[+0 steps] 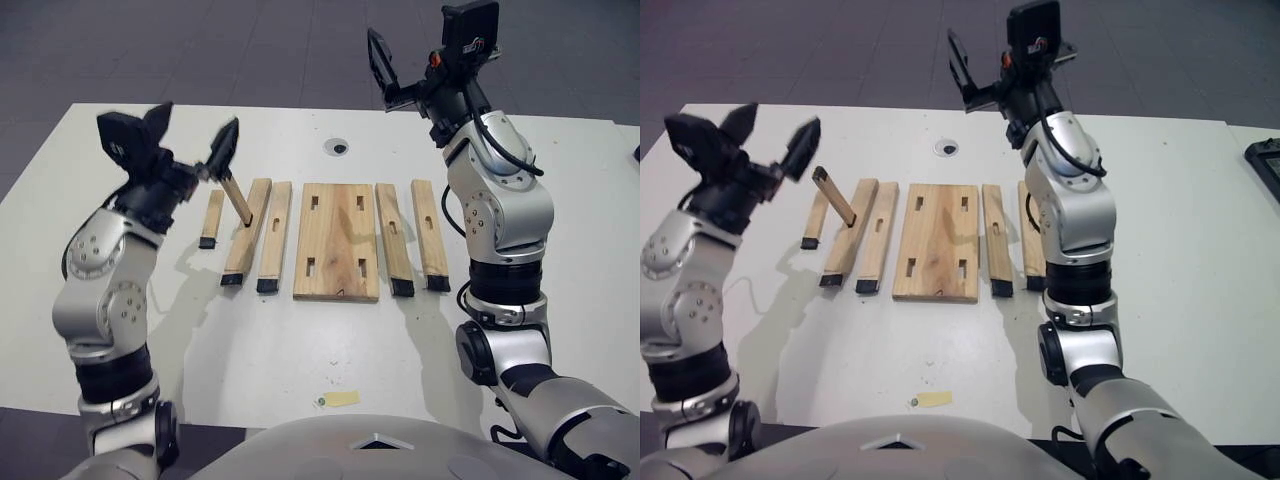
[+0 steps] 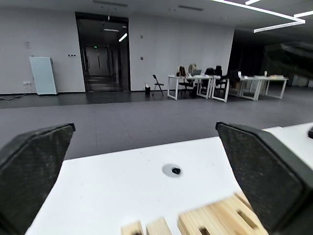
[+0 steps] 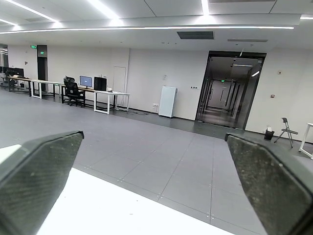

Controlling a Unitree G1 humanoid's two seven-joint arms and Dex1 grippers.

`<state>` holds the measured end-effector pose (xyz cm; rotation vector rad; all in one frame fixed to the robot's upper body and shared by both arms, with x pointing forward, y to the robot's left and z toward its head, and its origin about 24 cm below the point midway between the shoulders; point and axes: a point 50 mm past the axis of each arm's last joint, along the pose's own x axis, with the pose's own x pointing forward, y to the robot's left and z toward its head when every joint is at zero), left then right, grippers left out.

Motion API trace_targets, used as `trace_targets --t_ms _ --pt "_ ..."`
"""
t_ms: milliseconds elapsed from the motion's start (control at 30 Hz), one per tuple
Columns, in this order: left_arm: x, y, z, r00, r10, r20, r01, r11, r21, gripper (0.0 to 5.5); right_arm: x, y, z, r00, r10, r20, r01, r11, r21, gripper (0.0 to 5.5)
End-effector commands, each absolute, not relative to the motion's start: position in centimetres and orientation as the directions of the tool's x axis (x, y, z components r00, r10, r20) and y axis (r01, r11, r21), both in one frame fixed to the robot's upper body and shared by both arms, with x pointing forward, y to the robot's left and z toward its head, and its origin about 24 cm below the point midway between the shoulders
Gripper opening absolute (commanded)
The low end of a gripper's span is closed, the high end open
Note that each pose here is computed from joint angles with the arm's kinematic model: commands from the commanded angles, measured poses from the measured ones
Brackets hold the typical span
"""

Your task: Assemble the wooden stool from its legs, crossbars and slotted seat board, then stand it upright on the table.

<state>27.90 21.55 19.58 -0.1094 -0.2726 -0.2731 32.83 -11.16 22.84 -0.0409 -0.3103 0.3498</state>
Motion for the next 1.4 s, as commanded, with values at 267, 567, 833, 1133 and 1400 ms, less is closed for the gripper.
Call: trace_targets --t_ms 267,567,833,1133,1400 --pt "34.0 21.6 23.3 0.947 -0.108 0.304 0.127 0.991 -0.045 5.37 33.1 -11.5 22.3 0.909 0.309 0.280 -0.304 0.951 -0.063 5.40" --pt "32.4 21.8 13.5 0.979 -0.123 -0.160 0.146 0.979 0.142 5.37 33.2 -11.6 22.2 0.914 0.305 0.269 -0.301 0.952 -0.058 5.40" --pt "33.5 21.9 15.2 0.994 -0.104 -0.013 0.105 0.992 0.075 5.37 33.2 -11.8 22.1 0.915 0.304 0.265 -0.298 0.952 -0.063 5.40" --pt "33.5 20.7 20.0 0.965 -0.128 0.228 0.146 0.987 -0.065 5.37 33.3 -11.6 21.8 0.916 0.311 0.255 -0.307 0.950 -0.055 5.40" --pt "34.3 18.5 16.4 0.978 -0.205 0.051 0.207 0.977 -0.046 5.37 33.3 -11.8 21.8 0.921 0.295 0.256 -0.293 0.955 -0.046 5.40"
